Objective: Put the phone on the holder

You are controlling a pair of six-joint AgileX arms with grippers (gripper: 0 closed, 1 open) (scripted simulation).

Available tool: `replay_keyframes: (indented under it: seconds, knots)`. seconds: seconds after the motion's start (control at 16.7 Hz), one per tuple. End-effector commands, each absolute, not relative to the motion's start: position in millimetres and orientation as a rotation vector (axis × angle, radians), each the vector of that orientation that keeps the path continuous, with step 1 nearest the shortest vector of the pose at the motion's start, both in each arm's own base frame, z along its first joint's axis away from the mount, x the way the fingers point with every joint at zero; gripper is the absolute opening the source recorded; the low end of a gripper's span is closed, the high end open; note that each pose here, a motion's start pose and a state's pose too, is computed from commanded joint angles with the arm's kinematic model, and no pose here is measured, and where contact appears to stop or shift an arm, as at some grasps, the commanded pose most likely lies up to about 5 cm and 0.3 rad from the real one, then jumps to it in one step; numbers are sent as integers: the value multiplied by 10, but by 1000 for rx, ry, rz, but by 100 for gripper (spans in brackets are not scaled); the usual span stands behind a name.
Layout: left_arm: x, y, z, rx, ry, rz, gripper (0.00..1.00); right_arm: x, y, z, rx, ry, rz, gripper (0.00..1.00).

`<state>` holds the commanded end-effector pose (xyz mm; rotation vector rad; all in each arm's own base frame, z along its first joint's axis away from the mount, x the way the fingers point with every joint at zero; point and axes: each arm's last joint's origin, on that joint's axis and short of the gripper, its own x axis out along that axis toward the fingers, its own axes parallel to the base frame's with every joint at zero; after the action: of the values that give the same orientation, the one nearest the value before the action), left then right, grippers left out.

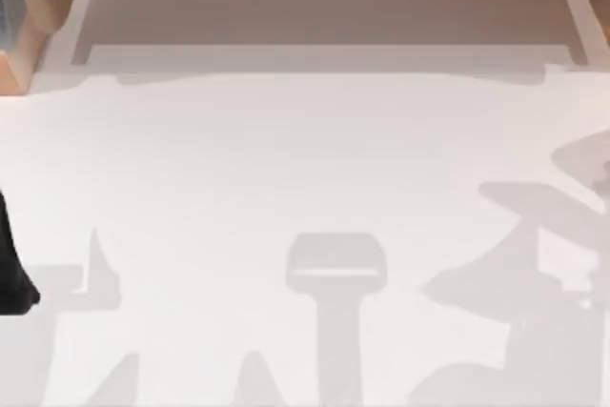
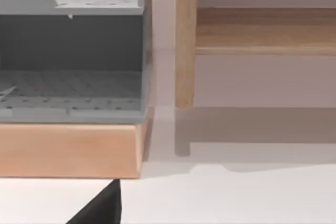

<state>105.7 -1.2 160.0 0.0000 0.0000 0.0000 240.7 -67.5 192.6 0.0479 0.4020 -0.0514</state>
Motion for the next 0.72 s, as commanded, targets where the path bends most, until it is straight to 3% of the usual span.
replay_keyframes:
  seconds: [0.72]
  knots:
    - [1057, -12, 1600, 0, 0, 0, 100, 2837, -712, 1840, 46, 364, -52, 0]
